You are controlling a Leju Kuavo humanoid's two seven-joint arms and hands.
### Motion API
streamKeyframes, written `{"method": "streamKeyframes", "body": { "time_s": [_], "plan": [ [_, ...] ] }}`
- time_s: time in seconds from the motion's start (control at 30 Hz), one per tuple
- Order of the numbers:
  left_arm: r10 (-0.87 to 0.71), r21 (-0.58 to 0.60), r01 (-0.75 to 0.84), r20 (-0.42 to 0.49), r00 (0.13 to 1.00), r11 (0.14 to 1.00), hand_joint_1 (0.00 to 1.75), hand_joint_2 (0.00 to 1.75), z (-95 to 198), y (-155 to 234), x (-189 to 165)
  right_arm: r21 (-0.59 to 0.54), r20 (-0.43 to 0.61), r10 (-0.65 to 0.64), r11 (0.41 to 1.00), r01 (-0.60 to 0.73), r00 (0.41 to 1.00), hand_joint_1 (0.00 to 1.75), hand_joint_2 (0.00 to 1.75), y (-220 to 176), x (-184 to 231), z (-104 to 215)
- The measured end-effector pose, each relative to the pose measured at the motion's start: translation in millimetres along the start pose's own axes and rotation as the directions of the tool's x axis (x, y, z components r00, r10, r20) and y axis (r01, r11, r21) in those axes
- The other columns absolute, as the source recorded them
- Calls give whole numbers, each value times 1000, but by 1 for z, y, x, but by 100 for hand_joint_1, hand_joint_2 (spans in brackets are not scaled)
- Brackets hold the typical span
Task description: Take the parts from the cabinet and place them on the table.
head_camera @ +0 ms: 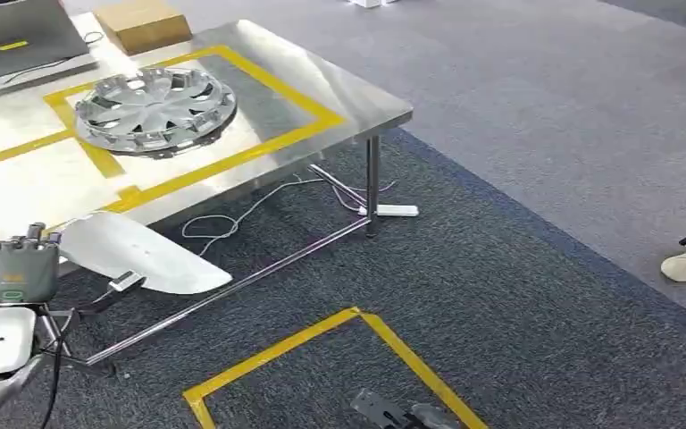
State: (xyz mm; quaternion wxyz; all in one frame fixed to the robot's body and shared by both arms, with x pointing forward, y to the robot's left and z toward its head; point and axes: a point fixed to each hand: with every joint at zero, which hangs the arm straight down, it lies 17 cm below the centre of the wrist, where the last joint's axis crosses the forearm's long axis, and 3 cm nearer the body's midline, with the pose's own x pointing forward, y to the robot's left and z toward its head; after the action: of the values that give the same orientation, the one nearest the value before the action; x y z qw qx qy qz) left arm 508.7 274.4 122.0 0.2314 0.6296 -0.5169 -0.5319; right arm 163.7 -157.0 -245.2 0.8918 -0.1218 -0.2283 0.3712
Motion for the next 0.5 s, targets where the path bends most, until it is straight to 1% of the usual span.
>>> {"method": "streamKeyframes", "body": {
  "time_s": [0.13, 0.23, 0.33, 0.5],
  "plan": [
    [14, 4, -15, 20, 1000, 1000, 175, 175, -5, 3, 12, 39, 11, 20, 999, -21, 1000, 0, 0, 9, 2, 2],
    [14, 1, -14, 24, 1000, 1000, 175, 175, -9, 2, 14, 57, 22, 32, 998, -33, 999, 0, 0, 13, 6, 3],
    [19, 21, -20, 22, 1000, 1000, 175, 175, -21, 11, 16, 66, 28, 35, 997, -37, 999, 0, 0, 16, 10, 4],
    [25, 20, -25, 24, 999, 999, 175, 175, -24, 11, 20, 69, 26, 33, 997, -34, 999, 0, 0, 16, 11, 4]
  ]
}}
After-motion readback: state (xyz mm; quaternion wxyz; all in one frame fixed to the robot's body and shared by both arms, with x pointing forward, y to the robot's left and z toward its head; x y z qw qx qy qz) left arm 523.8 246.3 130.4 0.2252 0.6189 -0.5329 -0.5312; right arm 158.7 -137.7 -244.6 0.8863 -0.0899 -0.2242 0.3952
